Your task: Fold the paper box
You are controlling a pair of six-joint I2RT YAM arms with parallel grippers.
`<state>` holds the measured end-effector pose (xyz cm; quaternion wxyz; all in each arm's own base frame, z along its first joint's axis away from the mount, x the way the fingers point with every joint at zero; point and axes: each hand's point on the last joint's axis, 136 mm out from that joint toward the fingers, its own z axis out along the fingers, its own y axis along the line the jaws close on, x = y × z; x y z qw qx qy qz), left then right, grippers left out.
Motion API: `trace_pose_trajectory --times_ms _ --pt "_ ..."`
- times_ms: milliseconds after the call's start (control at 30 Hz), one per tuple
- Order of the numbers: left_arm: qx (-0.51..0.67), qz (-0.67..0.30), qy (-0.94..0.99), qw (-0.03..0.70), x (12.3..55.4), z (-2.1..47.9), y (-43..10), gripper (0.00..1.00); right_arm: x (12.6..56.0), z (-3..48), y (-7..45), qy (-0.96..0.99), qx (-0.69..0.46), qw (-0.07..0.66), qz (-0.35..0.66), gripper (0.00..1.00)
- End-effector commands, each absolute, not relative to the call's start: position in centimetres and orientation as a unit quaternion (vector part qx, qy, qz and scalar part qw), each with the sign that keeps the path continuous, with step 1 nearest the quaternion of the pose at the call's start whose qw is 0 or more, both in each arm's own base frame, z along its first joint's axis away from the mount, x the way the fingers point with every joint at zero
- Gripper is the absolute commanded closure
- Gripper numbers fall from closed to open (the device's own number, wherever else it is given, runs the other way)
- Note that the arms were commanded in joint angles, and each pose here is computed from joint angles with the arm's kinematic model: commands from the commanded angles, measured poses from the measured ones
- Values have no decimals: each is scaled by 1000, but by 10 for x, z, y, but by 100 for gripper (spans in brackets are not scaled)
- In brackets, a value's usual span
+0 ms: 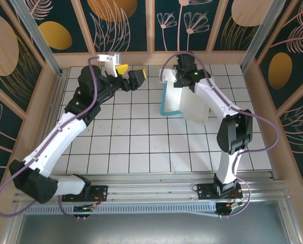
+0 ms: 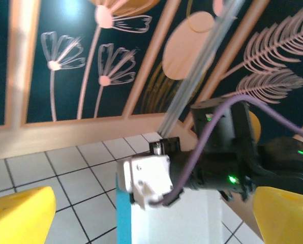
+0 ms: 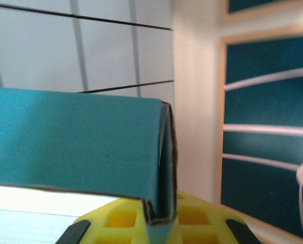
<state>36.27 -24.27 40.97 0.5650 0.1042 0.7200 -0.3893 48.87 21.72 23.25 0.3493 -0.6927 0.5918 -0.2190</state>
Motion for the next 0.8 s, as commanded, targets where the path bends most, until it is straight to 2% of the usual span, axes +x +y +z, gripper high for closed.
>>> trace_pose_trajectory --times_ms 0,100,167,233,333,433,533,700,767 --pt "24 -399 752 524 376 355 -232 1 441 190 218 507 -797 199 -260 100" --pt "-2 -422 765 487 368 326 -227 1 412 143 235 469 -826 135 -282 96" --pt "-15 -422 771 476 361 308 -220 1 390 117 251 452 -843 118 -268 97" --pt "-21 -408 778 477 350 290 -207 1 369 98 268 428 -859 110 -259 95" --pt "-18 -372 776 509 335 285 -186 1 359 83 290 405 -863 128 -273 87" --pt "-10 -318 776 545 325 285 -164 1 349 77 308 397 -864 146 -273 77" --pt "-14 -270 781 563 320 279 -146 1 338 79 314 404 -867 146 -251 71" --pt "-9 -253 794 553 319 266 -143 1 326 87 311 415 -864 145 -246 67" --pt "4 -246 804 541 318 257 -146 3 322 99 320 430 -854 171 -238 66"
